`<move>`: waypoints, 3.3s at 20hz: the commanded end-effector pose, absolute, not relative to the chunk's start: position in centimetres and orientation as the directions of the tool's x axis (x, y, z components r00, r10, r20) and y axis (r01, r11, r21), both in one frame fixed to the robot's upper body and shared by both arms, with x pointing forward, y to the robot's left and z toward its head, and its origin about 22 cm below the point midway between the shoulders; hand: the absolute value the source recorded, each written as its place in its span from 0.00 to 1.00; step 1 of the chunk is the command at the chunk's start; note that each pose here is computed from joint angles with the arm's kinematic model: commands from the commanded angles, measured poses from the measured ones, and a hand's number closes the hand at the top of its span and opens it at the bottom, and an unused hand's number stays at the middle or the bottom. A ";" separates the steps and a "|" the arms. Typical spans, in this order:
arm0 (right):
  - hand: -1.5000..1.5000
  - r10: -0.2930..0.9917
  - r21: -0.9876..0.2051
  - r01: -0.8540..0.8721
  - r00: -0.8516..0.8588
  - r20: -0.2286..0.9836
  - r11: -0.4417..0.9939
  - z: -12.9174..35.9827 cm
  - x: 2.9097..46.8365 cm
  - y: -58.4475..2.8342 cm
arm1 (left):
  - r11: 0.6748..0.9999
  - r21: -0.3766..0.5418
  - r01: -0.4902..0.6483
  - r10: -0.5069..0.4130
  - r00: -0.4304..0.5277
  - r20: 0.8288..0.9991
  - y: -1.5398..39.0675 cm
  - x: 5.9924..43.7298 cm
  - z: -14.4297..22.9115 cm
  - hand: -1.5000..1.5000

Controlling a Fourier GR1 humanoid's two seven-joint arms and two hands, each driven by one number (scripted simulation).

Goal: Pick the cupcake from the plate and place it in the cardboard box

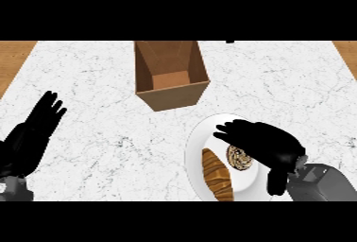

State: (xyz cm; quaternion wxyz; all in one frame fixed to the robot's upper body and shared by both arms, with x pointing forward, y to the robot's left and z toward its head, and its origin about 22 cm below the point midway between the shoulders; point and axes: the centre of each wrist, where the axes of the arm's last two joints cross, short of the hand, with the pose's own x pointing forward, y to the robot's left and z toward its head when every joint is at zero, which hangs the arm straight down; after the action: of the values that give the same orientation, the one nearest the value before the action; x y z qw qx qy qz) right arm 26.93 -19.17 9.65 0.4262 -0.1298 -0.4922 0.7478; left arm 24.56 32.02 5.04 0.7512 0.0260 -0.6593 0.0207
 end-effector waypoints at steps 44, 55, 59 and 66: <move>1.00 0.887 -0.870 -0.489 -0.429 0.173 -0.066 4.5 30.5 -11.8 | 1.000 0.002 -0.024 0.001 0.120 0.993 31.2 24.7 4.9 0.50; 1.00 0.985 -0.969 -0.223 0.154 0.075 0.109 9.1 34.5 -12.0 | 0.998 0.019 0.060 -0.024 0.087 0.996 29.8 26.5 6.6 0.50; 1.00 0.962 -0.991 -0.072 0.259 0.088 0.110 13.1 35.9 -9.2 | 0.993 0.003 0.118 -0.013 0.088 0.996 28.3 27.1 6.1 0.50; 1.00 0.901 -0.971 0.224 0.399 0.172 0.086 21.0 36.7 -3.6 | 0.985 0.020 0.172 -0.035 0.083 0.996 26.8 27.9 6.7 0.50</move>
State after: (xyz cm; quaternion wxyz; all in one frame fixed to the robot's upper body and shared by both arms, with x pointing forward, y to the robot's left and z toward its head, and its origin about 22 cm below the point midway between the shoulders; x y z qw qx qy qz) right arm 36.49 -6.18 17.43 0.5804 -0.5629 -0.4571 0.3707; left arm 27.58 27.39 6.47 0.7367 -0.0454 -0.6722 -0.0575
